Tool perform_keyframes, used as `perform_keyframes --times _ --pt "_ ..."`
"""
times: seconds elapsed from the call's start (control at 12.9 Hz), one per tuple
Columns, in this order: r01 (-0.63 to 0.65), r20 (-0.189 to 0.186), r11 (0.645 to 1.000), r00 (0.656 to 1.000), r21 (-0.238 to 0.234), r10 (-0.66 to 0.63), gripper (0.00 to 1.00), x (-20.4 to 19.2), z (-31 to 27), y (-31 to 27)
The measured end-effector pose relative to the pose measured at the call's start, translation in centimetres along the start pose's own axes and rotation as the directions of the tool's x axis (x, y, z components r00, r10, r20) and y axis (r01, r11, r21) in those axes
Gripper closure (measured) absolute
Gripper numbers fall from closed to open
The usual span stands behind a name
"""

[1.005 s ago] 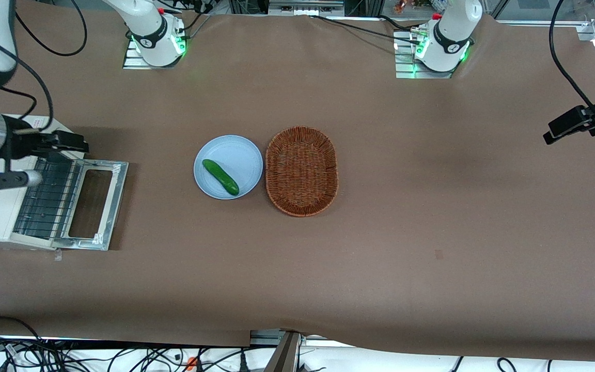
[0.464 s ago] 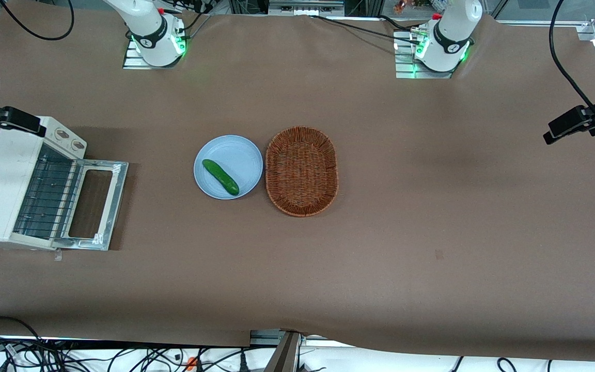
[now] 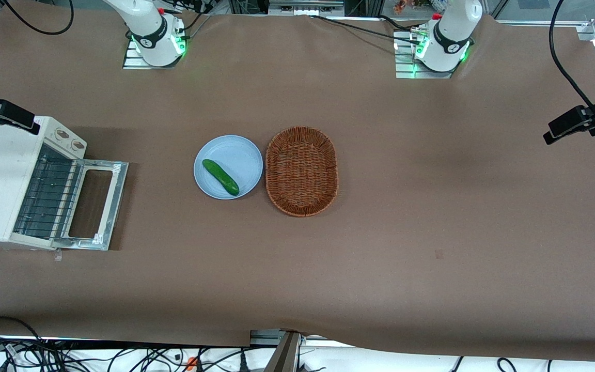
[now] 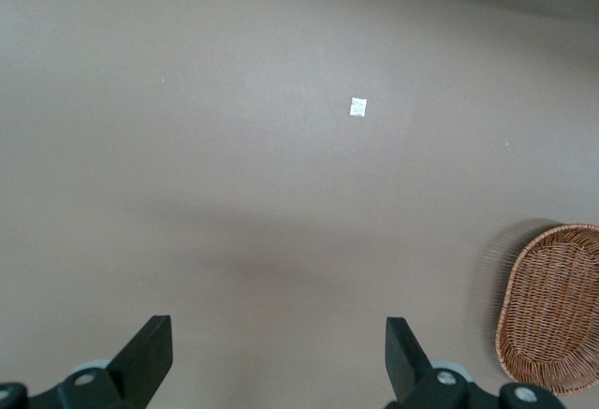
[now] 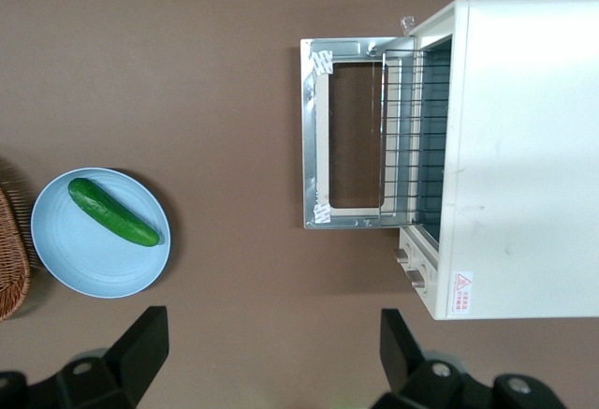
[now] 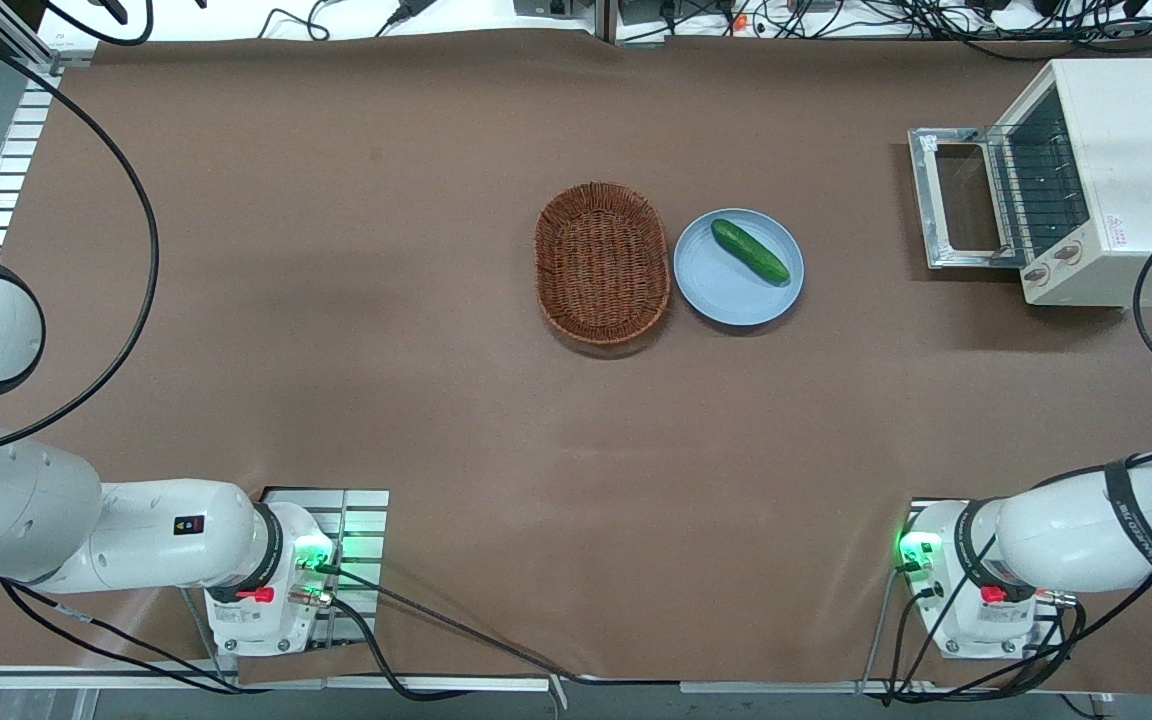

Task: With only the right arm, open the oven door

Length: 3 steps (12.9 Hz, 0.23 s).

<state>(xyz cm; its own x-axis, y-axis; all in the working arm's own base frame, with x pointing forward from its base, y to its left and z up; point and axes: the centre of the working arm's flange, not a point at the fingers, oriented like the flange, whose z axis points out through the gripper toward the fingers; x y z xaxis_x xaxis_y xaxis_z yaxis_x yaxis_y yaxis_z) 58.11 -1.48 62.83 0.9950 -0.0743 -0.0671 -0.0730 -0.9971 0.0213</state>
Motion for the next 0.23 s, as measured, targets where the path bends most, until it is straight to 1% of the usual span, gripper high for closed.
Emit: perform_keyframes --times 0.23 --pt "0.014 -0.01 1.0 1.0 0.0 -0.014 0.0 -0.07 -0.44 -0.77"
